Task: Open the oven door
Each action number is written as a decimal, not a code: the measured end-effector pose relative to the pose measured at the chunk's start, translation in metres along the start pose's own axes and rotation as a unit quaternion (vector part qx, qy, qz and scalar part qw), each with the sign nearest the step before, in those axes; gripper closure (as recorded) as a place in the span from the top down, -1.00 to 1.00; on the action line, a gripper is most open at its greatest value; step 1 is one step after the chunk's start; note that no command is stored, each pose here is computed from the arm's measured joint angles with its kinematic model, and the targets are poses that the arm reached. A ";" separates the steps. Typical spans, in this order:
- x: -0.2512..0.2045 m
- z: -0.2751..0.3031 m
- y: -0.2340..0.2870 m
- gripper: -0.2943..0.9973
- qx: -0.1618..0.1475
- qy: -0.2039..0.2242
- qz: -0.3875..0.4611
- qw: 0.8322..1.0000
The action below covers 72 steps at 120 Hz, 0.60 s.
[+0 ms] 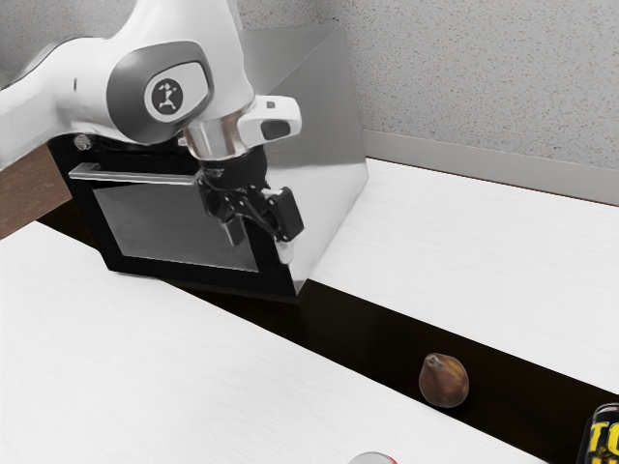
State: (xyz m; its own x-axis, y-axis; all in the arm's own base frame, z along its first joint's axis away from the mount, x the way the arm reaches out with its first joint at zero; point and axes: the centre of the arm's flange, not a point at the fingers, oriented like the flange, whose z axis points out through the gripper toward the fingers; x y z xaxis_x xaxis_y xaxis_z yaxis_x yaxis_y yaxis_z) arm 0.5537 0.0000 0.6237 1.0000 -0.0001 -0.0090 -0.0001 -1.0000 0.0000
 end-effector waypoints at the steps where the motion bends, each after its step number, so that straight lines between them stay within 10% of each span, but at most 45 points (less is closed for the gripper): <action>1: 0.004 -0.002 0.000 0.54 -0.002 0.003 0.001 1.000; 36: 0.012 -0.032 -0.116 0.54 -0.017 0.034 -0.075 0.996; 52: 0.005 -0.083 -0.068 0.54 0.012 0.070 -0.024 0.997; 63: -0.080 -0.189 -0.031 0.54 0.054 0.161 0.049 0.984; 72: -0.107 -0.198 -0.057 0.54 0.101 0.137 0.080 0.982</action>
State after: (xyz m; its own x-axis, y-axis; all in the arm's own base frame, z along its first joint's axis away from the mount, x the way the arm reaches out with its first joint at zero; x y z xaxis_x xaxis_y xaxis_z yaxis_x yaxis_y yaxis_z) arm 0.4490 0.0569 0.8226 0.9516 -0.1855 0.2451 -0.1322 -0.9669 -0.2184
